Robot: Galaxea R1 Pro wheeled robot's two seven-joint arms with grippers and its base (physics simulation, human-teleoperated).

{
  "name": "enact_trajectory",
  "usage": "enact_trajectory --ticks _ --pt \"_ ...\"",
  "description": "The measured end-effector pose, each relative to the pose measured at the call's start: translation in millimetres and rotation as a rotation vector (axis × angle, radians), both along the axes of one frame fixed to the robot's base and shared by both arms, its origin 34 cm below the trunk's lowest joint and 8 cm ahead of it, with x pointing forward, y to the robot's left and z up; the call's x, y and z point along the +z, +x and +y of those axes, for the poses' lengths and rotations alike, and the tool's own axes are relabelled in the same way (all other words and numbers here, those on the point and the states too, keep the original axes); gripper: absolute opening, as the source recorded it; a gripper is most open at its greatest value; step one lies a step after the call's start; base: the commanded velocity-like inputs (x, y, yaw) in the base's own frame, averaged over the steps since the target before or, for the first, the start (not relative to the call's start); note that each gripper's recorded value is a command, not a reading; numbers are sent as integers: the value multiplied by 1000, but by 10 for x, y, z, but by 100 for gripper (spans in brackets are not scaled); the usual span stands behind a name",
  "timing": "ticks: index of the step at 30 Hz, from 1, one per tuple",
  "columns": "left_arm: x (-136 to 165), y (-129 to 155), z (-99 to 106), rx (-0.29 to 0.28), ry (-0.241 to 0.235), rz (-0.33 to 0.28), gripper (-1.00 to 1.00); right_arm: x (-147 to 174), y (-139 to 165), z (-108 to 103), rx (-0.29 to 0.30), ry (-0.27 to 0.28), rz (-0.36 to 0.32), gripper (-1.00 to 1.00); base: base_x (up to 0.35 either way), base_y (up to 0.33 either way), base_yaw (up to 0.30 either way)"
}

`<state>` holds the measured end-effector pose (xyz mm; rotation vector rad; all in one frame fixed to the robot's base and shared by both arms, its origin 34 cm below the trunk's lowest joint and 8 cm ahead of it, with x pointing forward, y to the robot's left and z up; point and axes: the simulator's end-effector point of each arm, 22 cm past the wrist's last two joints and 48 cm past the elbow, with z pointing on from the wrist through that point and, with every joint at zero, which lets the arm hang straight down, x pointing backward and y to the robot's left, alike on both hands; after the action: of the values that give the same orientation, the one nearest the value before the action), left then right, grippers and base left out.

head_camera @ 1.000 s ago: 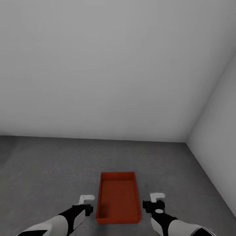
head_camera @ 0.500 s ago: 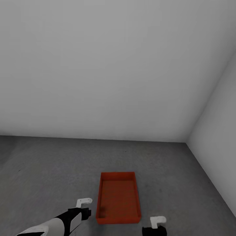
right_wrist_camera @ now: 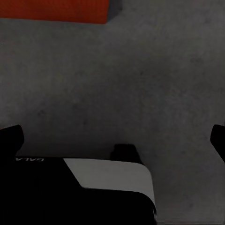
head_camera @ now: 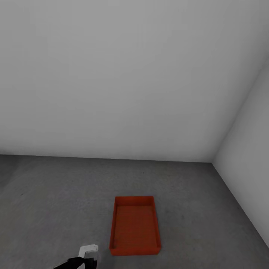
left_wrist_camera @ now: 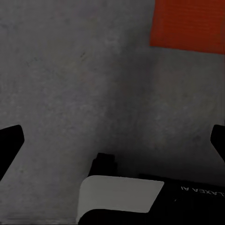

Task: Move the two storage containers from the living room to the garage. In the garage, place one container on the floor and stack the other container on top of it (either order is fine).

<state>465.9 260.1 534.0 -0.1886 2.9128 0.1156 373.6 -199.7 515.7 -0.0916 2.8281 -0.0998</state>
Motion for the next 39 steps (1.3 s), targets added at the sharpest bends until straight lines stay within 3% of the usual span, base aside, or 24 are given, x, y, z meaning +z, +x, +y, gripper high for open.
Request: enact_trajectory --ticks 6,12,20,36,39 --pt "-97 -358 48 30 6 -9 100 4 -73 68 -1 7 4 100 0 0 -59" --pt "-113 -483 51 38 7 -16 100 7 -144 74 -2 6 10 100 0 0 -72" --pt "-176 -845 39 38 6 18 100 25 -139 75 -3 6 6 100 0 0 -73" --pt "-128 -794 54 33 -1 -3 100 76 -60 75 -3 7 -14 100 0 0 -75" --pt "-120 -793 95 34 3 -2 100 78 -59 124 5 35 -13 100 0 0 -103"
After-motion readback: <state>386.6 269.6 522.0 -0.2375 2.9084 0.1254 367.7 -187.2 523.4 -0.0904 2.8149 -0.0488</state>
